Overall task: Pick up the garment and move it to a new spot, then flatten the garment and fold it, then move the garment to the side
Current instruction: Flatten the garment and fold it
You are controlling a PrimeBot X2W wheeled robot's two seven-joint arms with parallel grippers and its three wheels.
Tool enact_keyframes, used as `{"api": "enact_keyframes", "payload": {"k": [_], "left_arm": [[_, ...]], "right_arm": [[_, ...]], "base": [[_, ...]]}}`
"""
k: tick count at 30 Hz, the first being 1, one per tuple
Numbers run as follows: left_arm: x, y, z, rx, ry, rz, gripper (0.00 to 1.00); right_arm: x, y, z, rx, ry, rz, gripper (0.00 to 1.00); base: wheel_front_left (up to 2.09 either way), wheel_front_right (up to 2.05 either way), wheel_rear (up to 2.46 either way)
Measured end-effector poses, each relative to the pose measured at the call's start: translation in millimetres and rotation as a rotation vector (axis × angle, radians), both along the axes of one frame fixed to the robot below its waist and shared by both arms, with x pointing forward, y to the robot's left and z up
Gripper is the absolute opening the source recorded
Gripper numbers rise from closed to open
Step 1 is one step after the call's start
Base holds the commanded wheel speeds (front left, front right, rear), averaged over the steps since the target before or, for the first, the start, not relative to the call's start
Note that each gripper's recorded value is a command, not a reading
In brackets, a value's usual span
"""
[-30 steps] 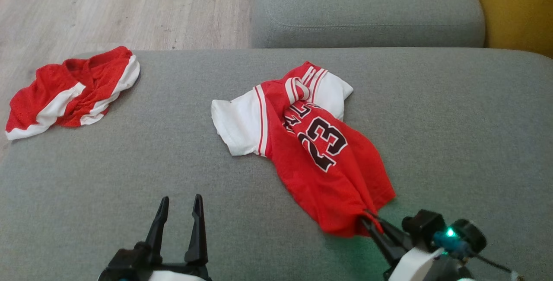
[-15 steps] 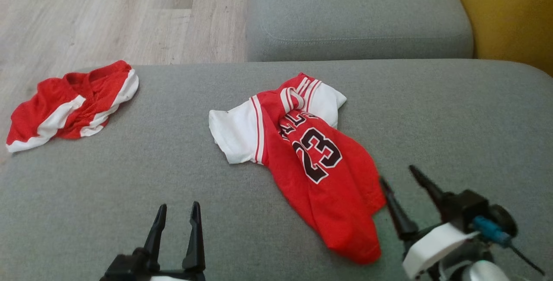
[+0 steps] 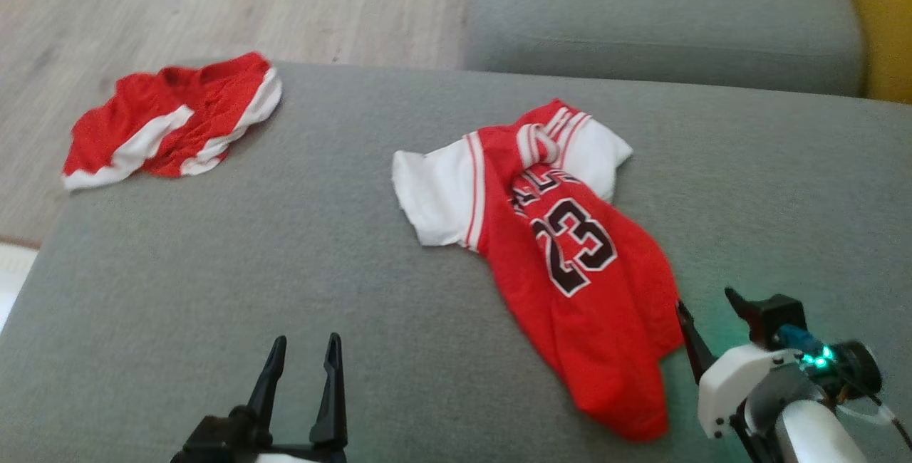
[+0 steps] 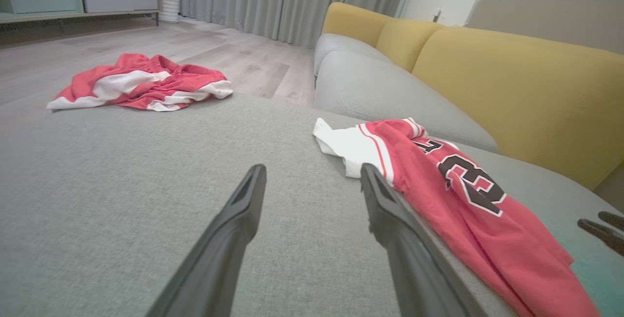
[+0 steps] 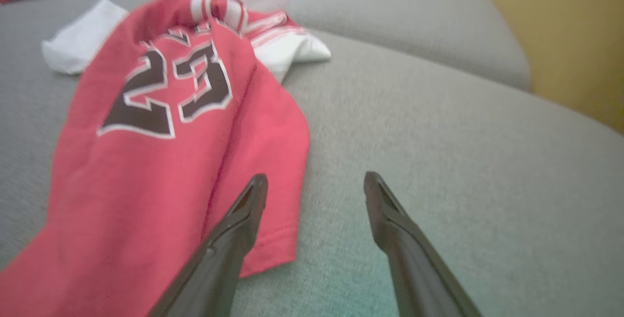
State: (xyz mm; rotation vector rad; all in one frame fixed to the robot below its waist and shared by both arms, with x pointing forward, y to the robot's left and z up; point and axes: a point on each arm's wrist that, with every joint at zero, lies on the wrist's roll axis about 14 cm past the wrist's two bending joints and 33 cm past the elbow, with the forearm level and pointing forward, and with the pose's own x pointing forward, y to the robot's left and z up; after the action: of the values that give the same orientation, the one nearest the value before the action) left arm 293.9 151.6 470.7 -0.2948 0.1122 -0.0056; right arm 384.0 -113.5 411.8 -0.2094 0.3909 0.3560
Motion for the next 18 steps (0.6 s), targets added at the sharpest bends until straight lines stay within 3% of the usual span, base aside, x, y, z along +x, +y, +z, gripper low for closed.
{"api": "enact_keyframes", "payload": {"k": [7, 8, 10, 11, 14, 18], "left_arm": [[-7.6, 19.8, -10.7, 0.009, 0.043, 0.074, 1.00], [-8.2, 21.3, -11.7, 0.009, 0.047, 0.081, 1.00], [-8.9, 23.0, -12.7, 0.010, 0.052, 0.087, 1.00], [-8.8, 23.3, -12.9, 0.010, 0.053, 0.088, 1.00], [-7.5, 23.1, -11.8, 0.011, 0.045, 0.089, 1.00], [-5.4, 21.4, -11.3, 0.012, 0.044, 0.085, 1.00]], "right_arm": [[-3.4, 16.3, -52.3, 0.003, 0.195, 0.025, 1.00], [-1.6, 20.1, -53.8, 0.014, 0.206, 0.029, 0.92], [2.4, 27.4, -55.0, 0.026, 0.226, 0.039, 0.12], [4.5, 31.1, -54.3, 0.037, 0.231, 0.043, 0.00], [8.9, 35.3, -51.3, 0.031, 0.227, 0.065, 0.00], [27.7, 8.8, -40.1, -0.040, 0.178, 0.058, 0.00]], "base": [[0.00, 0.00, 0.00], [0.00, 0.00, 0.00], [0.00, 0.00, 0.00], [0.00, 0.00, 0.00], [0.00, 0.00, 0.00], [0.00, 0.00, 0.00]]}}
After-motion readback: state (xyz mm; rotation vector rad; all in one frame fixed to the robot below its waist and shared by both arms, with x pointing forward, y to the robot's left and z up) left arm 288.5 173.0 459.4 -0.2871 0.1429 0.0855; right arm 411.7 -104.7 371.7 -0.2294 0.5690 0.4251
